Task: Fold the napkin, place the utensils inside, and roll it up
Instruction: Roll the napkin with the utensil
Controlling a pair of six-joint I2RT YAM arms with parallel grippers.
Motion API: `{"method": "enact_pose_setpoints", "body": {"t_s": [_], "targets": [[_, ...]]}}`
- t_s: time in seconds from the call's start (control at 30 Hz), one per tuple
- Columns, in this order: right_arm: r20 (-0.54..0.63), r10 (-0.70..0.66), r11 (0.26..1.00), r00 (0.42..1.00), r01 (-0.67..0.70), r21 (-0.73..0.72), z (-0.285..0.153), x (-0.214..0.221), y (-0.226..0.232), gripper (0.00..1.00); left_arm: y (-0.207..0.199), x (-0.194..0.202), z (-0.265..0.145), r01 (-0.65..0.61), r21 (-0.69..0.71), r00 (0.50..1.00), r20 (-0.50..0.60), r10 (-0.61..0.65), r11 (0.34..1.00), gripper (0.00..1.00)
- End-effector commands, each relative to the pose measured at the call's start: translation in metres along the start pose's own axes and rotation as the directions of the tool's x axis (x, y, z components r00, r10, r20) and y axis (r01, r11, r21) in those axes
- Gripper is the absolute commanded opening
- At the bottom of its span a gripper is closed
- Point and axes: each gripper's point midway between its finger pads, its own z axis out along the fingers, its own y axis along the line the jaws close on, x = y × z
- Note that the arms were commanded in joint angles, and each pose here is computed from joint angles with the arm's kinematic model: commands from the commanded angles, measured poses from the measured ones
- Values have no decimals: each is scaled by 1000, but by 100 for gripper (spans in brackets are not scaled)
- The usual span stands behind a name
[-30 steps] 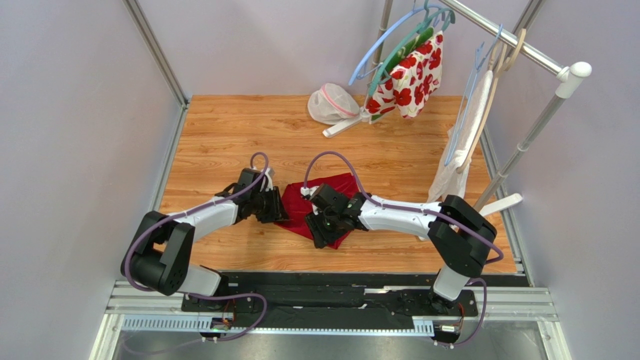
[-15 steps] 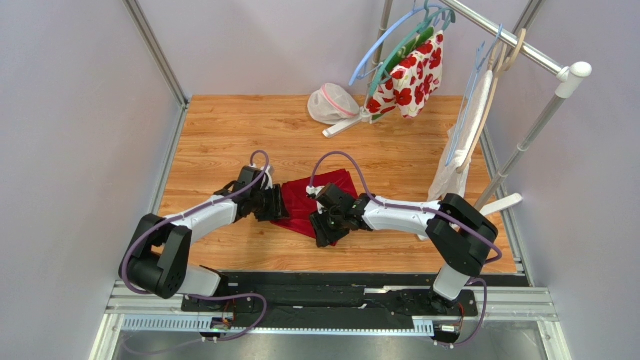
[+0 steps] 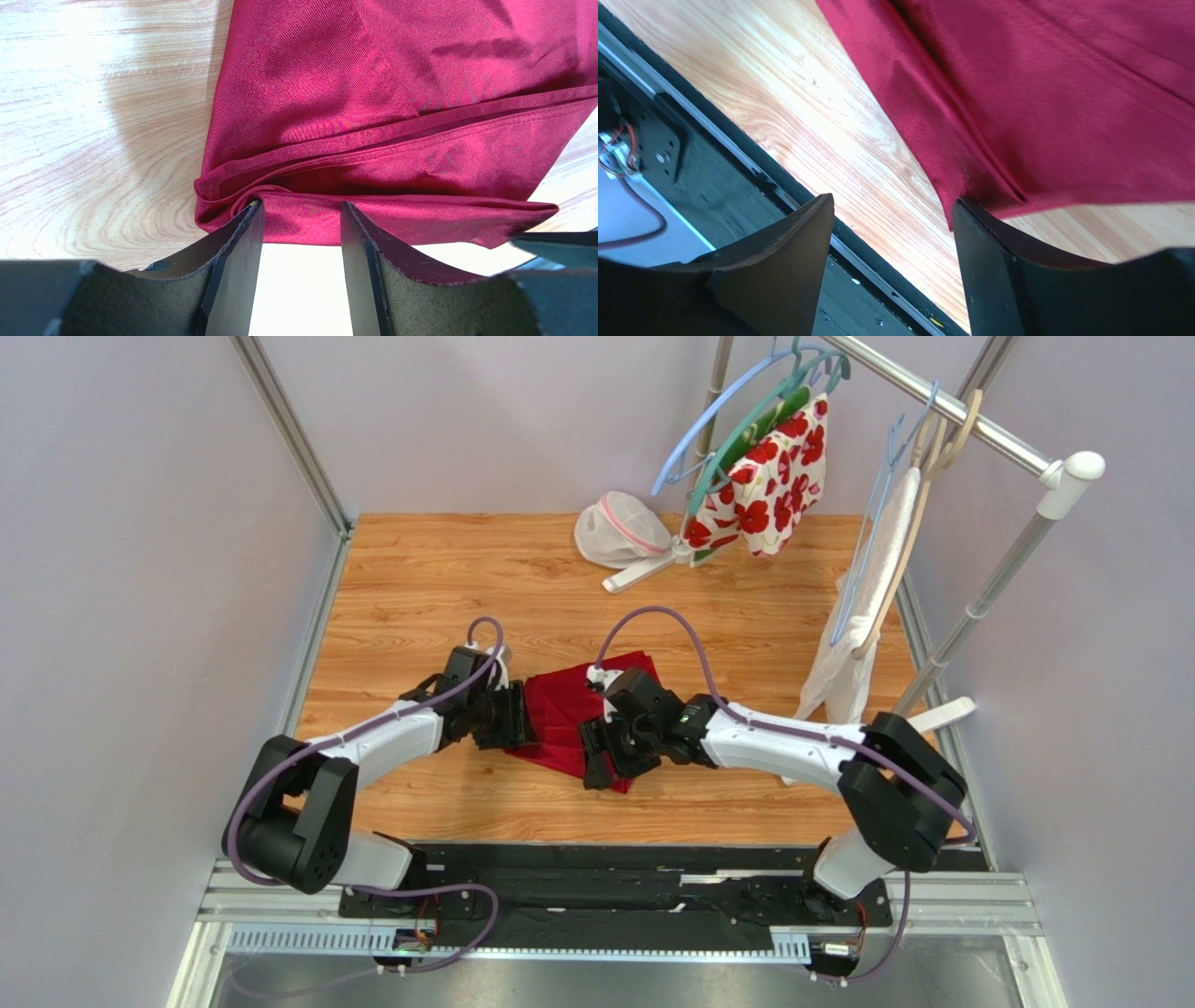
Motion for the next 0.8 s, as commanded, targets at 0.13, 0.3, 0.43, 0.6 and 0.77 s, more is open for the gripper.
{"method": "enact_pose_setpoints", "body": {"t_s": [0.13, 0.3, 0.43, 0.6, 0.77], "targets": [[109, 158, 979, 981, -170, 112, -17, 8, -28, 68, 0, -1, 2, -9, -2, 1000, -14, 9, 1000, 53], [149, 255, 949, 955, -277, 149, -18, 18, -45, 69, 0, 0, 0, -5, 1, 1000, -12, 5, 1000, 53], [216, 329, 932, 919, -353, 81, -17, 14, -48, 72, -1, -1, 0, -4, 6, 1000, -13, 4, 1000, 54], [279, 432, 897, 858, -441, -34, -17, -4, -49, 73, -2, 0, 2, -4, 12, 1000, -16, 4, 1000, 53], [280, 493, 868, 824, -485, -102, -9, -11, -51, 72, -3, 1, 3, -2, 17, 1000, -21, 2, 1000, 54]]}}
